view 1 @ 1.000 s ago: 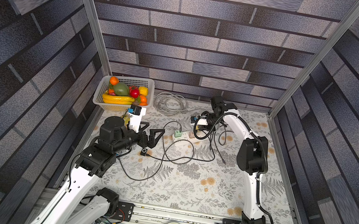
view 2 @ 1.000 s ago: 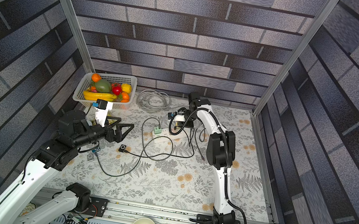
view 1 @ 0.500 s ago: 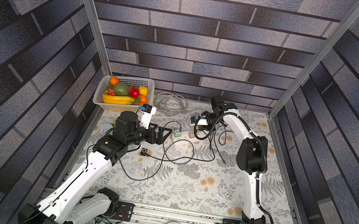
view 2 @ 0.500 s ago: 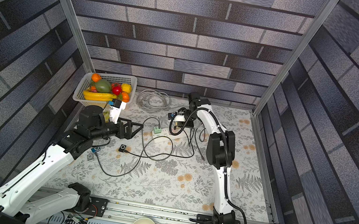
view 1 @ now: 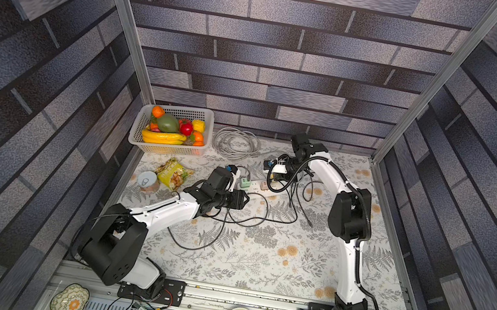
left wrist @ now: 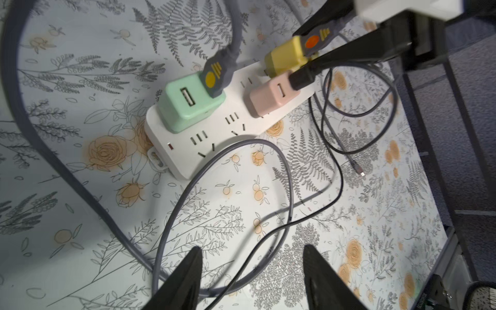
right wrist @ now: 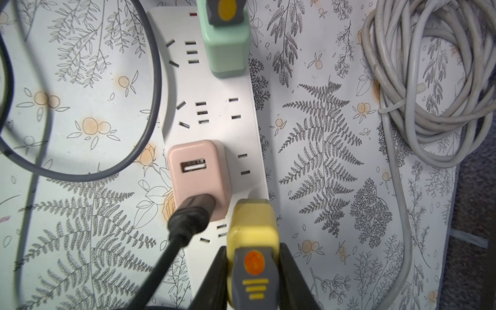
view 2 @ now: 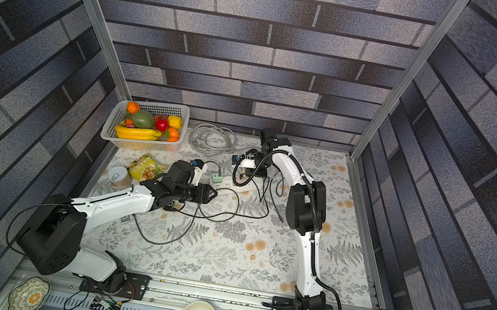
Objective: Charge mp3
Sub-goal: Insert the plug into the socket.
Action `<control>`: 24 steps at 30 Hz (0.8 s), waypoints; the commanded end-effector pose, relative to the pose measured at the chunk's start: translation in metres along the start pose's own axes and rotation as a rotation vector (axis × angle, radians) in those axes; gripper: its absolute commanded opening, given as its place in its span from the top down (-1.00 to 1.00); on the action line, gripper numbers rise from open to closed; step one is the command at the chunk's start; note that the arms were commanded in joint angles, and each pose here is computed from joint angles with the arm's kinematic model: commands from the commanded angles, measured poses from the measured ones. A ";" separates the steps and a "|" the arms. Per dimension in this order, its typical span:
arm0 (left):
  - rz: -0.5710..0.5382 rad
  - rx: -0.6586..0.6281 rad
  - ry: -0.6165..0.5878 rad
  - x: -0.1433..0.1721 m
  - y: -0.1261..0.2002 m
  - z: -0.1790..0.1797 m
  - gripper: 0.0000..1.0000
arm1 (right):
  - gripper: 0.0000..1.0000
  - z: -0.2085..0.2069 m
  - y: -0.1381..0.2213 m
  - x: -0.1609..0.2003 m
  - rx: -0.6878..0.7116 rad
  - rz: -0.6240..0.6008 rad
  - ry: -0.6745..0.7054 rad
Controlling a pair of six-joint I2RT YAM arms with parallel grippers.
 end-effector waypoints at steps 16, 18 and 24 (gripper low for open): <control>0.030 -0.216 0.012 -0.044 -0.082 0.031 0.24 | 1.00 0.069 -0.040 0.012 -0.325 0.104 -0.225; 0.019 -0.220 0.014 -0.046 -0.084 0.035 0.25 | 1.00 0.070 -0.042 0.012 -0.332 0.094 -0.231; -0.019 -0.136 0.005 -0.051 -0.067 0.022 0.23 | 1.00 0.069 -0.058 0.020 -0.356 0.138 -0.291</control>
Point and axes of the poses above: each gripper's point midway between its finger pads, its own y axis back along the fingers, its own z axis along the line the jaws close on, x = y × z, the point moved 7 cm from there along y, back along the fingers, and after that the axes turned 1 degree about -y, right-handed, at the moved point
